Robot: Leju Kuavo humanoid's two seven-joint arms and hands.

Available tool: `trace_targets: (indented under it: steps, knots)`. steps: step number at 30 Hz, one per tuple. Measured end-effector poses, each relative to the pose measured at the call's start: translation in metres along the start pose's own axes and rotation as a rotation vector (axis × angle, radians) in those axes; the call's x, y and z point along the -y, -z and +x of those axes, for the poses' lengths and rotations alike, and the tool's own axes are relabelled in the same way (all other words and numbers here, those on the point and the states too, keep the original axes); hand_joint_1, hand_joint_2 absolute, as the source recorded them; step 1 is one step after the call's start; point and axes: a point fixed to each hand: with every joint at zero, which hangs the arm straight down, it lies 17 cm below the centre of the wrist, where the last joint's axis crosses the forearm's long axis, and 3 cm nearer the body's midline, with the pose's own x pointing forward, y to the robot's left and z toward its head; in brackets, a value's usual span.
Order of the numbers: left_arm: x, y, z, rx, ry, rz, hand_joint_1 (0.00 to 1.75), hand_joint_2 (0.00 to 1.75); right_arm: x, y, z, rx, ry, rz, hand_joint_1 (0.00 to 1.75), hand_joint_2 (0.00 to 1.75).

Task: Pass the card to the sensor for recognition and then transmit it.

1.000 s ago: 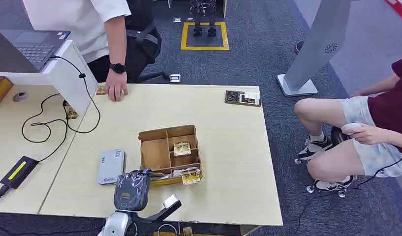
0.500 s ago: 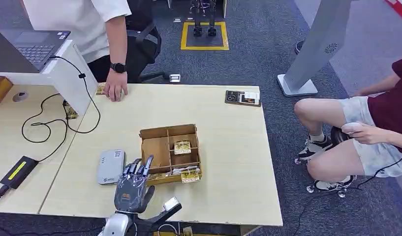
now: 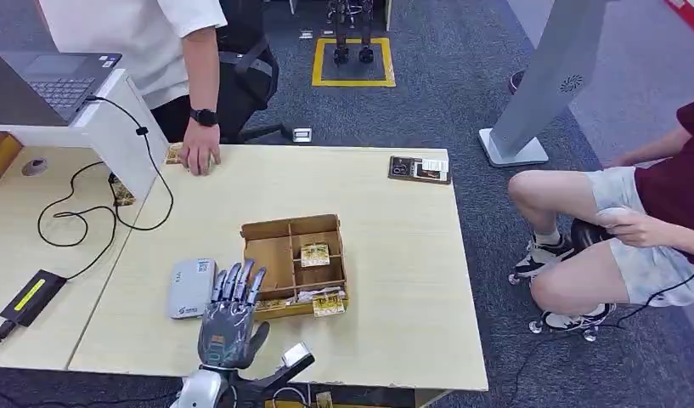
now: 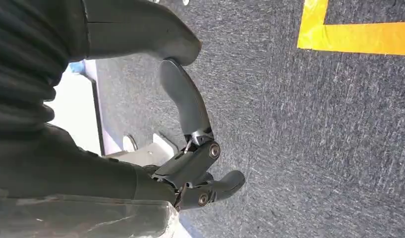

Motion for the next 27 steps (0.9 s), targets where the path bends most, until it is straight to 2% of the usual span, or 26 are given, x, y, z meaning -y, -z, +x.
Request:
trace_targets:
  steps: [2,3,17,18,19,20,21,22,24,27]
  knots:
    - [0.0,0.0,0.001,0.004,-0.003,0.0,0.02,1.75,0.0,0.0,0.0,0.0,0.0,-0.001,0.0,1.75]
    - [0.0,0.0,0.001,0.003,-0.005,0.0,0.0,1.75,0.0,0.0,0.0,0.0,0.0,-0.001,0.0,1.75]
    - [-0.02,0.006,0.011,0.046,-0.022,0.07,0.03,1.75,-0.001,0.0,-0.001,0.002,-0.001,-0.002,0.0,1.75]
    - [-0.021,0.006,0.012,0.047,-0.022,0.071,0.14,1.75,-0.001,0.0,-0.001,0.003,-0.001,-0.002,0.0,1.75]
    - [-0.021,0.006,0.012,0.047,-0.022,0.071,0.52,1.75,-0.001,0.0,-0.001,0.003,-0.001,-0.002,0.0,1.75]
    - [-0.021,0.006,0.012,0.047,-0.022,0.07,0.99,1.75,-0.001,0.0,-0.001,0.003,-0.001,-0.001,0.0,1.75]
    - [-0.021,0.006,0.012,0.047,-0.022,0.069,0.99,1.75,-0.001,0.0,0.0,0.003,-0.001,-0.001,0.0,1.75]
    - [-0.02,0.005,0.012,0.047,-0.021,0.068,1.54,1.75,-0.001,0.0,0.0,0.004,-0.001,-0.001,0.0,1.75]
    - [-0.019,0.005,0.011,0.047,-0.02,0.064,1.57,1.75,-0.001,0.0,0.0,0.005,-0.001,0.001,0.0,1.75]
    - [-0.016,0.005,0.011,0.047,-0.007,0.05,1.52,1.75,-0.001,0.0,0.0,0.005,-0.001,0.001,0.0,1.75]
